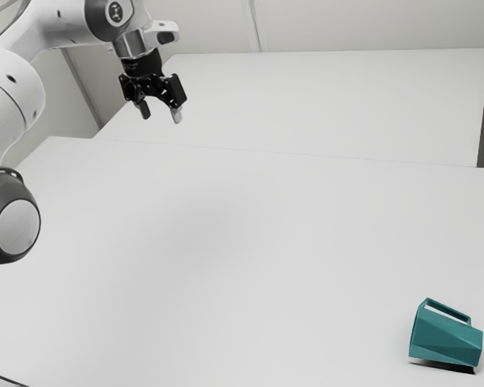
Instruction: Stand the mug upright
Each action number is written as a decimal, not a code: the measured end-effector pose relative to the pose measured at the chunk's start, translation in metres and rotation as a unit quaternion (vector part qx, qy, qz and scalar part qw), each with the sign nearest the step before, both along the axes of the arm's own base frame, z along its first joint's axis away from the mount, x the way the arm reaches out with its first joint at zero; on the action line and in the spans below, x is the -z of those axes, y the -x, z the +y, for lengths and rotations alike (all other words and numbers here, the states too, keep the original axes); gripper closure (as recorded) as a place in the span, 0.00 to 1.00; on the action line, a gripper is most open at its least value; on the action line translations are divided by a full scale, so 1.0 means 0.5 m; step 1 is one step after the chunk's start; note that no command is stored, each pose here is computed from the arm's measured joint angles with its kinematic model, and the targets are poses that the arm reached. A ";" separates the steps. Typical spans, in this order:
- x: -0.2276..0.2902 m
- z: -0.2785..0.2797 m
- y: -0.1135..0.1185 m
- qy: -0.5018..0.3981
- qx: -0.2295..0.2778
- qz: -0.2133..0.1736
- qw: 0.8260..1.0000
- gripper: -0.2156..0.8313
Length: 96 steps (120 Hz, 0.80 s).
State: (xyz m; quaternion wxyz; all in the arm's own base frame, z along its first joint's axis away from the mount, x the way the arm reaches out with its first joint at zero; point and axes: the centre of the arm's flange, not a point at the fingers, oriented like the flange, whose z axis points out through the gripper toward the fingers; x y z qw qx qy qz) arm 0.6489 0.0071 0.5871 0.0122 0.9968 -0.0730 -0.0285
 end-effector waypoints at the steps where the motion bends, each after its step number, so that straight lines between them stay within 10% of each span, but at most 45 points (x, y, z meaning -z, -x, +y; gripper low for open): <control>1: 0.000 0.001 0.000 0.000 -0.001 0.000 1.000 0.21; 24: -0.012 0.000 0.023 -0.002 -0.005 0.002 1.000 0.21; 63: 0.090 -0.180 0.277 0.096 0.029 0.008 0.995 0.21; 96: 0.242 -0.369 0.372 0.232 0.023 0.054 0.971 0.21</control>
